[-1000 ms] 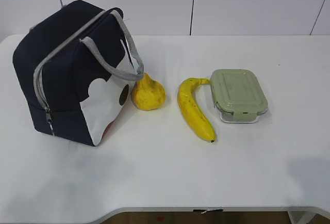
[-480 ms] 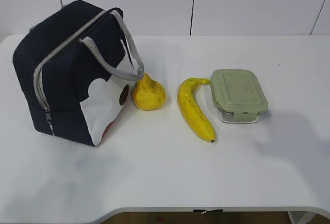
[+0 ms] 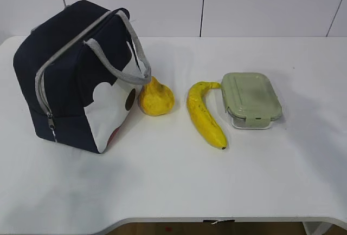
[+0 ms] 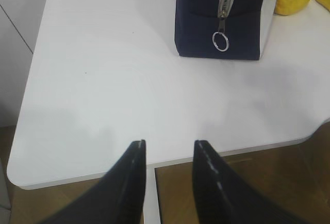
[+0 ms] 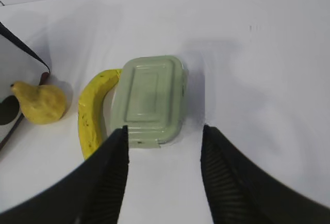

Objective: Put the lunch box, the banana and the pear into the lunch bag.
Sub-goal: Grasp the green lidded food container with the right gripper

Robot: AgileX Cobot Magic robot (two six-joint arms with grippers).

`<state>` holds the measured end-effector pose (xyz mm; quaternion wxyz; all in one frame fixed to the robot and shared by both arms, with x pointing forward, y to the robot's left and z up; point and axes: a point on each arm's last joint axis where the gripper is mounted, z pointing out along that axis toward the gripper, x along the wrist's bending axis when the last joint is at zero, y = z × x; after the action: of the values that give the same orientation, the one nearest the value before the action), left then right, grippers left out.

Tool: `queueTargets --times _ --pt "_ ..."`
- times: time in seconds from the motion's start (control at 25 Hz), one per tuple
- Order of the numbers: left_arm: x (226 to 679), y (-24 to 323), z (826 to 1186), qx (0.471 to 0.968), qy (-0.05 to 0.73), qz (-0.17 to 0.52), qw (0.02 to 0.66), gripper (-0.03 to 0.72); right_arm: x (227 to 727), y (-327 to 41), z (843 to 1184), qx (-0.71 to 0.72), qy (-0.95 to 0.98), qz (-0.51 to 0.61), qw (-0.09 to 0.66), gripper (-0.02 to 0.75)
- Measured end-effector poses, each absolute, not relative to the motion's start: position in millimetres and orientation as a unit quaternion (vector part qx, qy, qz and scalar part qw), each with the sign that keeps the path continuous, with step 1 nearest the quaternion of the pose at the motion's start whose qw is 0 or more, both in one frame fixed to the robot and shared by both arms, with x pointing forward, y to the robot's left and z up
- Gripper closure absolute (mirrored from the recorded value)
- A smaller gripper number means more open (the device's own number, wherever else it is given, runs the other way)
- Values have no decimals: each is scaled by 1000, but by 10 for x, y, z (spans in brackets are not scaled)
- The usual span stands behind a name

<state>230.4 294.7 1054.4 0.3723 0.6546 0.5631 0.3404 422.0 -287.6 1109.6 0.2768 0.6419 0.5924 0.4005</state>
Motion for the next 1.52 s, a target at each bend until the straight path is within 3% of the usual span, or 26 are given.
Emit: queueTargets --times 0.4,0.8,1.12,1.52 --pt "2304 2947 10544 655 563 340 372 452 5006 -2823 11189 674 579 404 217 363" --pt "2304 2947 10544 655 563 340 372 452 5583 -2765 10847 695 638 311 114 360" --pt "2304 2947 10544 655 563 340 372 452 5976 -2722 10639 681 682 260 52 187" --pt "2304 2947 10544 655 563 340 372 452 6290 -2917 10598 654 719 235 -17 158"
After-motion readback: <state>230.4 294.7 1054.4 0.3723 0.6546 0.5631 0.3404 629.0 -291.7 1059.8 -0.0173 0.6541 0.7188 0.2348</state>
